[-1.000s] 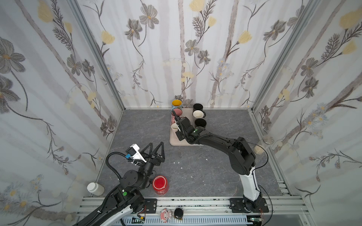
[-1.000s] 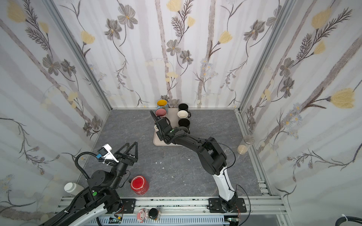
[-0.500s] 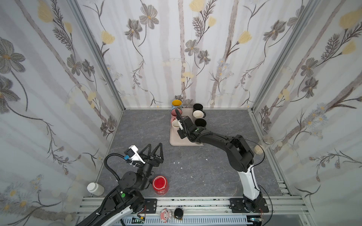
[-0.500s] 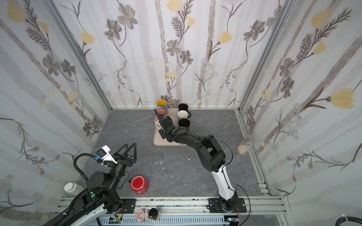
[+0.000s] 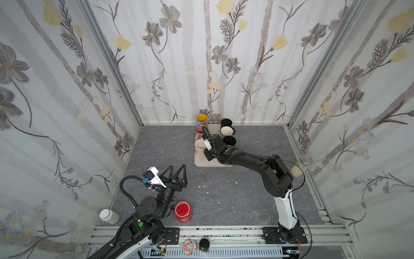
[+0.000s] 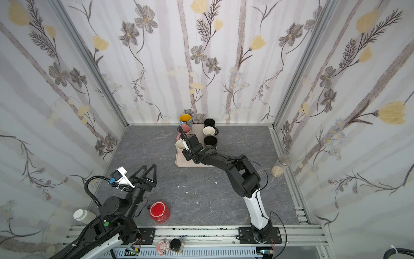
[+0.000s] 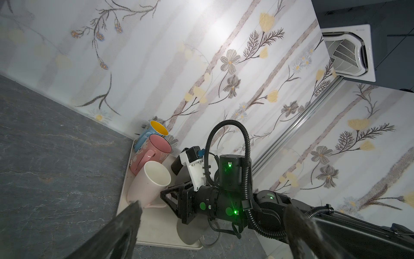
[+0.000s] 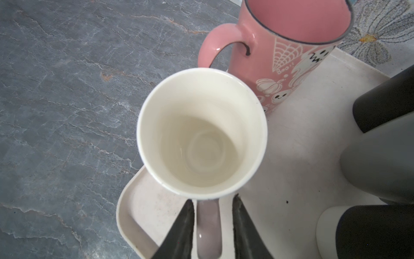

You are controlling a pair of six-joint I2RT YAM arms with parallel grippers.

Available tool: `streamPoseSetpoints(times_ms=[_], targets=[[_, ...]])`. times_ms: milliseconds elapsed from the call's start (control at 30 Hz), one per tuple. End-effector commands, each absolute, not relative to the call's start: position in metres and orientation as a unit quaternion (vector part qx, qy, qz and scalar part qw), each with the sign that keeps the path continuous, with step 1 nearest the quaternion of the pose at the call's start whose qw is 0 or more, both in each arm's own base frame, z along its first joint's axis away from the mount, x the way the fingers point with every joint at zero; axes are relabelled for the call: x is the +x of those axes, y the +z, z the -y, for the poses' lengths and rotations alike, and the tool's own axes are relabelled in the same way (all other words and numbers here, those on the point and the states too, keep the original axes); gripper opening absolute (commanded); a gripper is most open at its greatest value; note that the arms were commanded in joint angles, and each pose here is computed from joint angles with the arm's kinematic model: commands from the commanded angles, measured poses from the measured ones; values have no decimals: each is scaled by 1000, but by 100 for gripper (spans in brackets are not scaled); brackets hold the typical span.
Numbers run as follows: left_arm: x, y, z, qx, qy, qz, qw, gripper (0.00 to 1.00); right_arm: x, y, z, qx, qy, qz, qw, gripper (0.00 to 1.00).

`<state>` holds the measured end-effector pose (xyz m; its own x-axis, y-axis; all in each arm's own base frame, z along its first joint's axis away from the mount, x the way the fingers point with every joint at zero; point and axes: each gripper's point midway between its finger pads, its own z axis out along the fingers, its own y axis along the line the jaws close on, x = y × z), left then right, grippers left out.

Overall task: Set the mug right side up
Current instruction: 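Carry the pink mug to the tray with the right gripper while the left withdraws, then lower the pale pink mug onto the tray and open the right gripper, then move the right gripper to the upside-down red mug near the robot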

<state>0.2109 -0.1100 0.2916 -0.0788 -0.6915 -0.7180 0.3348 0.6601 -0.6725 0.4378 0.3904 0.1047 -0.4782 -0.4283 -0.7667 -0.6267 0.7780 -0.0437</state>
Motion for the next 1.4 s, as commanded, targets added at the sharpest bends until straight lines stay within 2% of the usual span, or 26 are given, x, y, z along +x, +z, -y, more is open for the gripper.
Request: streamPoseSetpoints(times_ms=[0, 233, 400, 567, 633, 767, 933, 1067, 1367], targets=[[211, 294, 109, -149, -392, -621, 662, 100, 444, 106, -390, -312, 110, -844, 423, 41], [210, 294, 109, -151, -394, -622, 660, 100, 443, 113, -388, -311, 110, -838, 435, 57], [210, 297, 109, -151, -395, -620, 660, 100, 432, 140, -386, -307, 128, -824, 458, 69], [211, 301, 108, -152, -391, -621, 662, 100, 399, 172, -389, -306, 175, -806, 476, 94], [211, 303, 106, -153, -387, -620, 665, 100, 377, 177, -394, -316, 189, -798, 477, 100], [210, 310, 99, -157, -376, -616, 674, 100, 308, 172, -417, -372, 237, -777, 449, 100], [208, 316, 88, -169, -363, -610, 684, 100, 208, 159, -444, -471, 341, -720, 378, 100], [206, 316, 74, -195, -350, -603, 690, 100, 145, 144, -462, -545, 353, -679, 343, 100], [200, 322, 61, -212, -353, -589, 695, 100, 92, 130, -493, -612, 347, -625, 338, 100]])
